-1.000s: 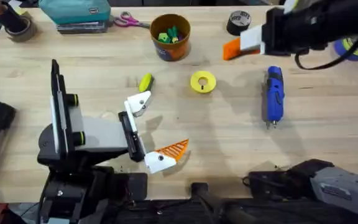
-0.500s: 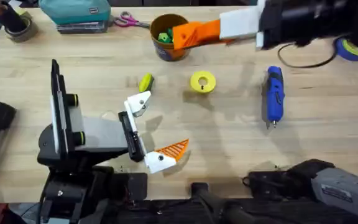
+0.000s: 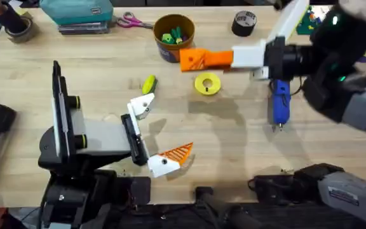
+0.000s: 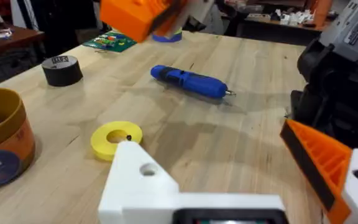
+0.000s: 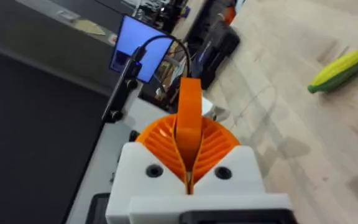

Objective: Pick up the gripper from the table and insert it into the empty holder that is missing its gripper. Then pick up a screw, insert it into the mounting hole, and use the screwdriver to tighten it. Finally, clean up the table by picking up the vegetable and placing it into the bucket.

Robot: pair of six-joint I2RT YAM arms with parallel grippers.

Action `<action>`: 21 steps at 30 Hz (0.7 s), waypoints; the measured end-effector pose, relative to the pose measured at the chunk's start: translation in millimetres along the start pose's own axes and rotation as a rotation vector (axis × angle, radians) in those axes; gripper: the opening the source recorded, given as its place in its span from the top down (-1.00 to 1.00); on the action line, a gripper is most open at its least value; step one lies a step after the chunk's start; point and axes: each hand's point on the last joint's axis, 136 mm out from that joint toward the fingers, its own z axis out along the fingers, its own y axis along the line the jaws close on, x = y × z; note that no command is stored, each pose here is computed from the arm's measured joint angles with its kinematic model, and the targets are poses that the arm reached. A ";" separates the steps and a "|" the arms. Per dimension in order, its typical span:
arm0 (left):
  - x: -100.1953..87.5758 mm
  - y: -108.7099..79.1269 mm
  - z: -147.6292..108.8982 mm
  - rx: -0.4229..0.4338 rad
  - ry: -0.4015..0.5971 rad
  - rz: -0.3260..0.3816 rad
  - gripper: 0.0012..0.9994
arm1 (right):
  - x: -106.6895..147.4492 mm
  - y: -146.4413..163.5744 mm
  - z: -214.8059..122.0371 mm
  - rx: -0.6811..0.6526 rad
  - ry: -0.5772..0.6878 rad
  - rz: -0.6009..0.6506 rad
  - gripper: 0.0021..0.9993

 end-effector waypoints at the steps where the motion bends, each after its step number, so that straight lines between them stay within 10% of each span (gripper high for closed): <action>1: 0.0 0.0 0.0 0.000 0.000 0.000 -0.97 | 5.0 -1.1 -0.7 -0.011 0.000 0.011 0.99; 21: 0.0 0.0 0.0 0.000 0.000 0.000 -0.97 | 73.9 -25.5 -6.4 -0.054 0.039 0.296 0.99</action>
